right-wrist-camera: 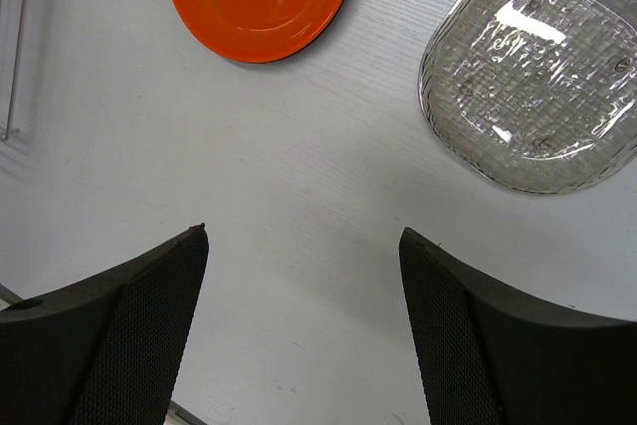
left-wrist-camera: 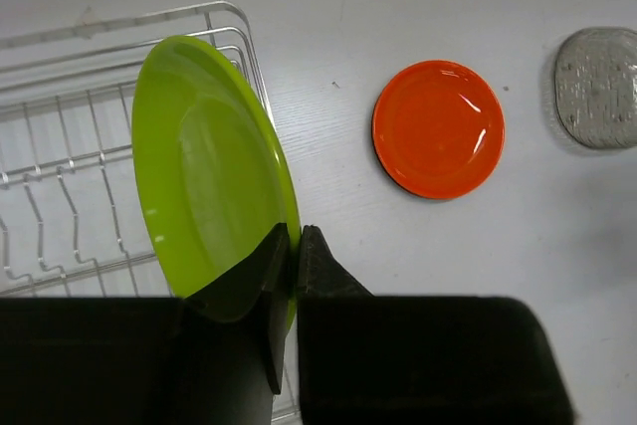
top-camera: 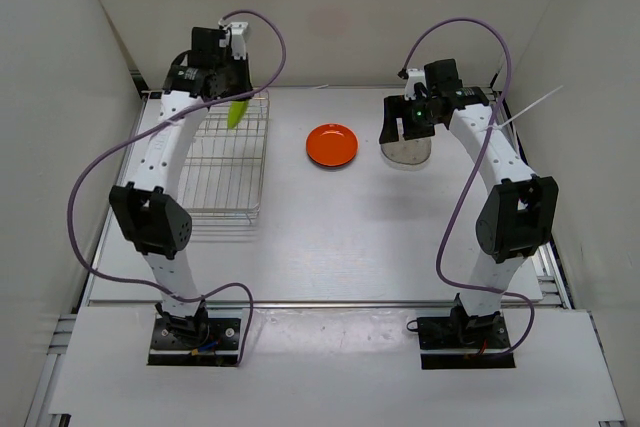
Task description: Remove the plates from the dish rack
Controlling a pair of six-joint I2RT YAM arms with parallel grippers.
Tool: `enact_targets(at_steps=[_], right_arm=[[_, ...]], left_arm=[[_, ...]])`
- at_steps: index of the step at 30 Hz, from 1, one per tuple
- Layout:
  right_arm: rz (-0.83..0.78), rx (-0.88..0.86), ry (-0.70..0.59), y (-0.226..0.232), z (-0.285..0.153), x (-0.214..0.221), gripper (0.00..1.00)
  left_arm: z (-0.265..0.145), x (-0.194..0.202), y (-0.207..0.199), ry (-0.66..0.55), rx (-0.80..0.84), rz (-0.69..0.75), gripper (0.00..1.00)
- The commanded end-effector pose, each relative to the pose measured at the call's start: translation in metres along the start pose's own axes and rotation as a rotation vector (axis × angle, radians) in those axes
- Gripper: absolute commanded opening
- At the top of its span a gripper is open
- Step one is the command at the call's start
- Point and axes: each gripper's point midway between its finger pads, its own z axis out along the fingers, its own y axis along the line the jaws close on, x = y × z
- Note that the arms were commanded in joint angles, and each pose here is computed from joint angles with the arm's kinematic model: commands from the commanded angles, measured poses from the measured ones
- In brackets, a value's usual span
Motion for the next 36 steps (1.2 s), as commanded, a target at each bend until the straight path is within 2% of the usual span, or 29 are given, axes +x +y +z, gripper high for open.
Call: enact_targets(at_steps=[1, 4, 6, 7, 8, 9, 10, 11, 12, 14, 15, 16, 18, 20, 22, 23, 26, 29, 33, 34, 36], right_arm=[[-0.029, 0.008, -0.085, 0.006, -0.023, -0.023, 0.81], [0.007, 0.0, -0.09, 0.003, -0.028, -0.027, 0.81], [0.023, -0.073, -0.129, 0.009, -0.044, -0.041, 0.81], [0.03, -0.123, -0.13, 0.013, -0.047, -0.043, 0.82], [0.044, -0.179, -0.118, 0.019, -0.05, -0.043, 0.82], [0.047, -0.291, -0.15, 0.033, -0.067, -0.053, 0.82], [0.052, -0.341, -0.15, 0.037, -0.071, -0.055, 0.82], [0.044, -0.384, -0.157, 0.045, -0.076, -0.057, 0.82], [0.026, -0.399, -0.179, 0.046, -0.086, -0.059, 0.82], [0.002, -0.409, -0.198, 0.051, -0.095, -0.061, 0.82], [-0.038, -0.412, -0.223, 0.059, -0.103, -0.064, 0.82], [-0.039, -0.425, -0.222, 0.062, -0.106, -0.061, 0.82], [-0.086, -0.454, -0.245, 0.076, -0.117, -0.06, 0.82], [-0.123, -0.48, -0.231, 0.093, -0.117, -0.052, 0.83], [-0.17, -0.494, -0.232, 0.104, -0.12, -0.046, 0.83], [-0.192, -0.511, -0.232, 0.116, -0.123, -0.044, 0.83], [-0.22, -0.534, -0.206, 0.128, -0.119, -0.034, 0.83], [-0.23, -0.542, -0.195, 0.131, -0.116, -0.03, 0.83], [-0.235, -0.549, -0.191, 0.134, -0.115, -0.029, 0.78], [-0.235, -0.549, -0.191, 0.134, -0.115, -0.029, 0.7], [-0.235, -0.549, -0.191, 0.134, -0.115, -0.029, 0.59]], left_arm=[[-0.069, -0.039, -0.017, -0.128, 0.068, 0.115, 0.11], [-0.09, -0.034, -0.041, -0.11, 0.125, 0.276, 0.11], [-0.096, -0.029, -0.04, -0.101, 0.049, 0.458, 0.11], [-0.096, -0.017, -0.063, -0.082, 0.051, 0.566, 0.11], [-0.111, -0.026, -0.05, -0.113, -0.104, 0.704, 0.11], [-0.097, 0.003, -0.05, -0.033, -0.152, 0.813, 0.11], [-0.116, 0.006, -0.057, -0.049, -0.274, 0.925, 0.11], [-0.117, -0.003, -0.065, -0.126, -0.343, 0.98, 0.11], [-0.101, 0.032, -0.063, -0.034, -0.373, 1.196, 0.11], [-0.122, 0.04, -0.084, -0.109, -0.43, 1.365, 0.11], [-0.115, 0.053, -0.091, -0.121, -0.445, 1.501, 0.11], [-0.121, 0.061, -0.114, -0.171, -0.416, 1.574, 0.11], [-0.131, 0.073, -0.133, -0.221, -0.394, 1.67, 0.11], [-0.14, 0.081, -0.166, -0.298, -0.343, 1.716, 0.11], [-0.142, 0.093, -0.181, -0.327, -0.323, 1.767, 0.11], [-0.148, 0.094, -0.195, -0.377, -0.316, 1.763, 0.11], [-0.153, 0.1, -0.214, -0.429, -0.292, 1.795, 0.11], [-0.15, 0.103, -0.227, -0.438, -0.28, 1.819, 0.11], [-0.152, 0.106, -0.25, -0.484, -0.246, 1.82, 0.11], [-0.15, 0.106, -0.253, -0.482, -0.245, 1.822, 0.11], [-0.152, 0.104, -0.255, -0.495, -0.237, 1.817, 0.11]])
